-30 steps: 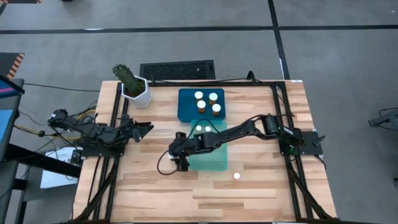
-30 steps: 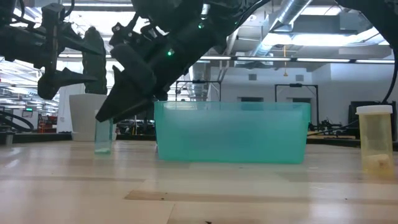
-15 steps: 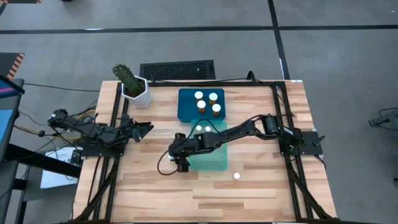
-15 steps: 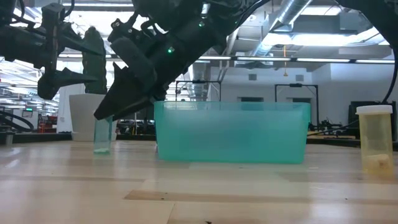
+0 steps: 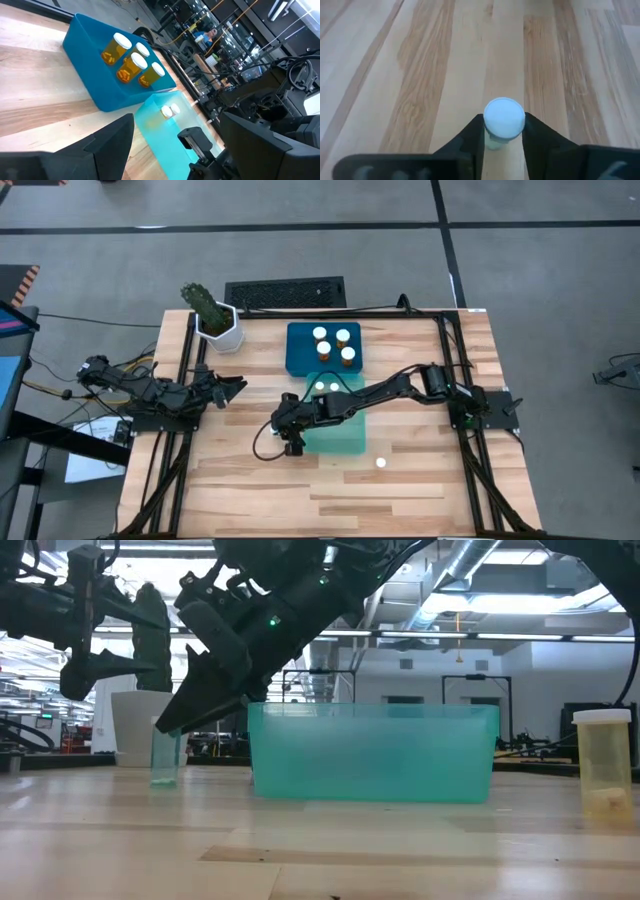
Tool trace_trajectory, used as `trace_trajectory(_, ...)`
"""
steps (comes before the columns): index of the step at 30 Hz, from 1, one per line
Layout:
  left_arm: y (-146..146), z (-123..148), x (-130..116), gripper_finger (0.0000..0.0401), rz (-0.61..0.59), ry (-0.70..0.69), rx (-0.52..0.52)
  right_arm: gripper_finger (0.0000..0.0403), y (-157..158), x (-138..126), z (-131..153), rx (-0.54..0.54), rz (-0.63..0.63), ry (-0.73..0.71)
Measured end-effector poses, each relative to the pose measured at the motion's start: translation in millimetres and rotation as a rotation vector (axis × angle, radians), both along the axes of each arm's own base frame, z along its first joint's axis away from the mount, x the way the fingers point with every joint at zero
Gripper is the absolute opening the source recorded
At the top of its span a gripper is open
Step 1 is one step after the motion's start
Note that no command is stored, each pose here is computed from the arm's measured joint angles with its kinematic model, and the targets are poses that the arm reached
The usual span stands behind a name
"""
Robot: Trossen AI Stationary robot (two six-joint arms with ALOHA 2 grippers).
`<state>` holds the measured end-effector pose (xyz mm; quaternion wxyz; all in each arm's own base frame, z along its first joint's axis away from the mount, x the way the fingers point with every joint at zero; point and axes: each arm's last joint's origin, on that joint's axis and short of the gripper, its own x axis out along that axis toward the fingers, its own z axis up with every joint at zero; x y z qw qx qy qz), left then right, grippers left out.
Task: Pick and place medicine bottles into bin by pill shape (circle, oval)
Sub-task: Put the small green pill bottle into the green bin
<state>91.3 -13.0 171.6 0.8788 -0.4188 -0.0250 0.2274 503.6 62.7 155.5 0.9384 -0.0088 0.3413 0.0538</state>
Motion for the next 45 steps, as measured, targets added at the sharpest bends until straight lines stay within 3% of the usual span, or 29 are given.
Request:
trace_trajectory(7, 0.0, 0.0, 0.0, 0.0289, 0.0, 0.0, 0.0, 0.0113, -2.1, -2.9, 15.0, 0.026, -0.022, -0.017)
trace_trajectory(15, 0.0, 0.0, 0.0, 0.0289, 0.0, 0.001, 0.002, 0.0113, -19.3, -30.7, 97.8, -0.006, -0.02, -0.083)
trace_trajectory(19, 0.0, -0.1, 0.0, 0.0289, 0.0, 0.002, 0.004, 0.0118, -30.6, -59.4, 141.0, -0.03, -0.023, -0.11)
trace_trajectory(22, 0.1, -0.6, -0.2, 0.0289, -0.001, 0.009, 0.007, 0.0118, -39.5, -86.0, 153.4, -0.022, -0.054, -0.11)
trace_trajectory(26, 0.2, -1.6, -0.4, 0.0289, 0.0, 0.02, 0.011, 0.0118, -47.6, -122.8, 146.2, -0.038, -0.161, -0.088)
trace_trajectory(32, 0.3, -2.3, -0.5, 0.0289, 0.001, 0.027, 0.013, 0.0122, -49.6, -149.6, 96.8, 0.04, -0.271, -0.114)
trace_trajectory(37, 0.3, -2.2, -0.5, 0.0289, 0.002, 0.024, 0.008, 0.012, -51.0, -149.4, 57.3, 0.058, -0.334, -0.076)
trace_trajectory(45, 0.3, -2.1, -0.6, 0.0289, 0.006, 0.02, 0.002, 0.0123, -45.4, -131.7, 16.2, 0.043, -0.353, -0.053)
